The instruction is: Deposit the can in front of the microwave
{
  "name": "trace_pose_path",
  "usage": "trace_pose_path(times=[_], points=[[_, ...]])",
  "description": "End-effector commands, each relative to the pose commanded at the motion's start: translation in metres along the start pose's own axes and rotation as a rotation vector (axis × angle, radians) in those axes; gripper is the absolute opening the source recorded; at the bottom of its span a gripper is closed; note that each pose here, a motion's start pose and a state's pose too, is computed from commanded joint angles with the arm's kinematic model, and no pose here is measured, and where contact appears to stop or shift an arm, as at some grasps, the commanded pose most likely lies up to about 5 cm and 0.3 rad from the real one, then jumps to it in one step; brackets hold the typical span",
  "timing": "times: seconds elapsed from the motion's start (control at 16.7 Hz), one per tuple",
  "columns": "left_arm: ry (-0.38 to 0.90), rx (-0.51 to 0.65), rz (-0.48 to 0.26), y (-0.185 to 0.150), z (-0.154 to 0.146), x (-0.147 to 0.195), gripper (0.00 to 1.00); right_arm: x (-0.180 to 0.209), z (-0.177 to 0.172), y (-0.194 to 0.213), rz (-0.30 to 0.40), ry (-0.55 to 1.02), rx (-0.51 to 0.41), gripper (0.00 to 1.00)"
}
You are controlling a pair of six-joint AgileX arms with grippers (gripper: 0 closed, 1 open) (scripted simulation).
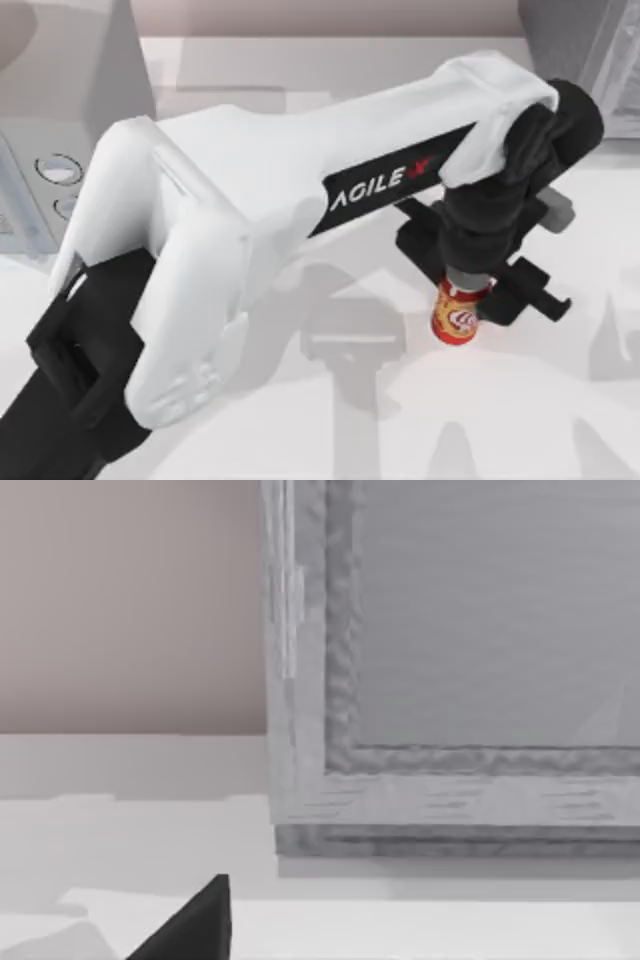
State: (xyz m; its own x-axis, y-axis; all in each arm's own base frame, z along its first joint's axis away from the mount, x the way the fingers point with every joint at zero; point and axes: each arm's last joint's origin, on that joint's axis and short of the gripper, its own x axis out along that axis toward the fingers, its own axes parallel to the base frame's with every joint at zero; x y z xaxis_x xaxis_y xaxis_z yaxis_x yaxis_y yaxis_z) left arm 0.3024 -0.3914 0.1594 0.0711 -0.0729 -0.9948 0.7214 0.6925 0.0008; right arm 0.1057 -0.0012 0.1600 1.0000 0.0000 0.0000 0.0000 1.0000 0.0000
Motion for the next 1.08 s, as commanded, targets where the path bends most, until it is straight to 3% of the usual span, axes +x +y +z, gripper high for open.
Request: trace_pose_path(times=[0.48,0.78,1.08], points=[[0.000,0.000,0.000,0.000,0.004,-0.038,0.00,0.000,0.000,0.000,0.000,0.000,0.000,1.00],[-0.001,0.001,0.000,0.000,0.004,-0.040,0.00,0.000,0.000,0.000,0.000,0.000,0.000,1.00],[0.046,-0.017,-0.006,0.034,-0.014,-0.053,0.00,0.000,0.000,0.000,0.000,0.000,0.000,1.00]])
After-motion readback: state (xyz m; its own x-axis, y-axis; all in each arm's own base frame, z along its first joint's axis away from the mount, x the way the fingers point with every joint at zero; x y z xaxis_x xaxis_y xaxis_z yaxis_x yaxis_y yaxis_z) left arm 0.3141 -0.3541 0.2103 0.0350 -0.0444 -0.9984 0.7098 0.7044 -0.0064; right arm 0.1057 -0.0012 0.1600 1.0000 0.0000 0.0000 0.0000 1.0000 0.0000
